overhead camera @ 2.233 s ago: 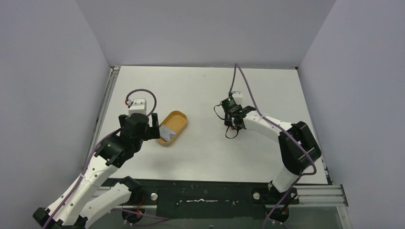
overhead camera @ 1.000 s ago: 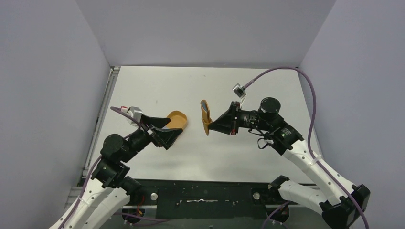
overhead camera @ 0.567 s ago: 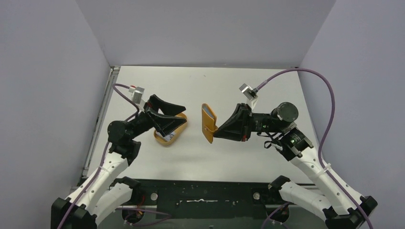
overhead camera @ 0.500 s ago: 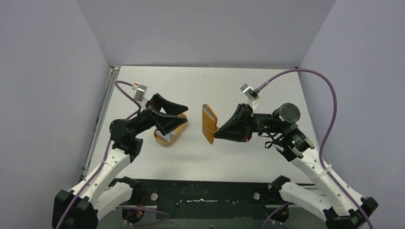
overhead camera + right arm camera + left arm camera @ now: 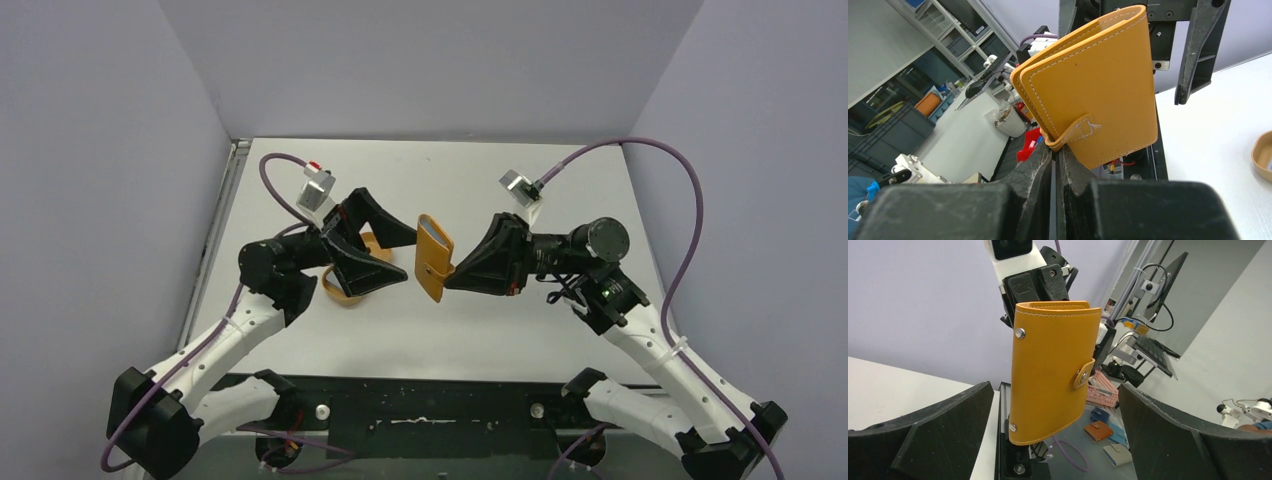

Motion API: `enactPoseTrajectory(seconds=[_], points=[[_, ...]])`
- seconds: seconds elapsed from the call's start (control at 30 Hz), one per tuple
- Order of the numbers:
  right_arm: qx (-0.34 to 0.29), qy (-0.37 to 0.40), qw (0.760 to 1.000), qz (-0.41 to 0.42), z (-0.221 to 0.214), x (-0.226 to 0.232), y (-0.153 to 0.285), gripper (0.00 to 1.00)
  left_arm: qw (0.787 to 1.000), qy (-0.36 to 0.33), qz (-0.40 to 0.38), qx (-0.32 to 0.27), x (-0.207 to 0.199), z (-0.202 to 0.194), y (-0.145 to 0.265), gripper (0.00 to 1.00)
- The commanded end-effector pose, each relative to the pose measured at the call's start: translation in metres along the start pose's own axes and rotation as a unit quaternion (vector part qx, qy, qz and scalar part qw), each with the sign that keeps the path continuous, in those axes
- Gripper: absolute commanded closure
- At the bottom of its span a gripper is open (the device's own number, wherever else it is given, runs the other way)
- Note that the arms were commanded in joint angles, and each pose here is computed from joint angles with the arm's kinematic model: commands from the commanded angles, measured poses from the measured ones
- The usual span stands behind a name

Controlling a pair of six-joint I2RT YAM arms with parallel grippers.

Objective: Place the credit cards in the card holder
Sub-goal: Turn over the card holder at the center of the board.

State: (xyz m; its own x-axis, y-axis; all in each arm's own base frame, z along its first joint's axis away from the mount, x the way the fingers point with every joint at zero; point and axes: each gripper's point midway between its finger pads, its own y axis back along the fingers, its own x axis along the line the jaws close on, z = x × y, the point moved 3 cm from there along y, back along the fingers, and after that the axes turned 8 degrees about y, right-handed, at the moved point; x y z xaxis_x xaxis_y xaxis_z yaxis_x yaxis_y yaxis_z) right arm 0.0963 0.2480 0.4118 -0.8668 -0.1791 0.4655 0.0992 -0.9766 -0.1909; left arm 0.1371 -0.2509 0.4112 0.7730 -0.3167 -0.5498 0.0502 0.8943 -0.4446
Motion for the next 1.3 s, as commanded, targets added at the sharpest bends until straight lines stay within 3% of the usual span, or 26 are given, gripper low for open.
enactPoseTrajectory(seconds=[0.0,0.17,0.3,0.4,0.63,0.77,0.83,0.9,0.97,1.07,1.17,1.27], points=[[-0.017,0.038,0.999,0.034,0.015,0.019,-0.004,1.00,0.999,-0.039,-0.016,0.013,-0.010,0.004,-0.007,0.03],[-0.014,0.034,0.999,0.035,0.011,0.016,-0.006,1.00,0.998,-0.043,-0.023,0.029,-0.014,-0.001,-0.015,0.03],[-0.013,0.035,0.999,0.037,0.010,0.017,-0.007,1.00,0.998,-0.043,-0.030,0.033,-0.016,-0.002,-0.017,0.12],[-0.011,0.036,0.999,0.034,0.009,0.016,-0.007,1.00,0.997,-0.044,-0.045,0.035,-0.021,-0.003,-0.018,0.27],[-0.004,0.038,0.999,0.029,0.006,0.016,-0.005,1.00,0.997,-0.038,-0.059,0.037,-0.024,-0.006,-0.017,0.73],[0.003,0.049,0.999,0.015,0.004,0.017,-0.002,0.99,0.997,-0.039,-0.059,0.037,-0.025,-0.007,-0.016,0.91],[0.014,0.057,0.998,-0.001,0.002,0.016,0.000,0.75,0.997,-0.039,-0.056,0.037,-0.025,-0.009,-0.014,1.00],[0.025,0.066,0.997,-0.021,0.000,0.014,0.003,0.44,0.998,-0.040,-0.044,0.031,-0.021,-0.010,-0.011,1.00],[0.042,0.070,0.995,-0.060,-0.005,0.007,0.009,0.26,0.998,-0.044,-0.028,0.021,-0.019,-0.010,-0.006,1.00],[0.068,0.083,0.986,-0.130,-0.015,-0.006,0.022,0.10,0.999,-0.039,0.021,-0.007,-0.008,-0.009,0.009,1.00],[0.076,0.094,0.964,-0.237,-0.021,-0.032,0.040,0.07,0.992,-0.020,0.115,-0.047,0.020,-0.011,0.031,1.00],[0.066,0.097,0.920,-0.374,-0.028,-0.069,0.068,0.07,0.965,0.003,0.253,-0.065,0.056,-0.024,0.056,1.00]])
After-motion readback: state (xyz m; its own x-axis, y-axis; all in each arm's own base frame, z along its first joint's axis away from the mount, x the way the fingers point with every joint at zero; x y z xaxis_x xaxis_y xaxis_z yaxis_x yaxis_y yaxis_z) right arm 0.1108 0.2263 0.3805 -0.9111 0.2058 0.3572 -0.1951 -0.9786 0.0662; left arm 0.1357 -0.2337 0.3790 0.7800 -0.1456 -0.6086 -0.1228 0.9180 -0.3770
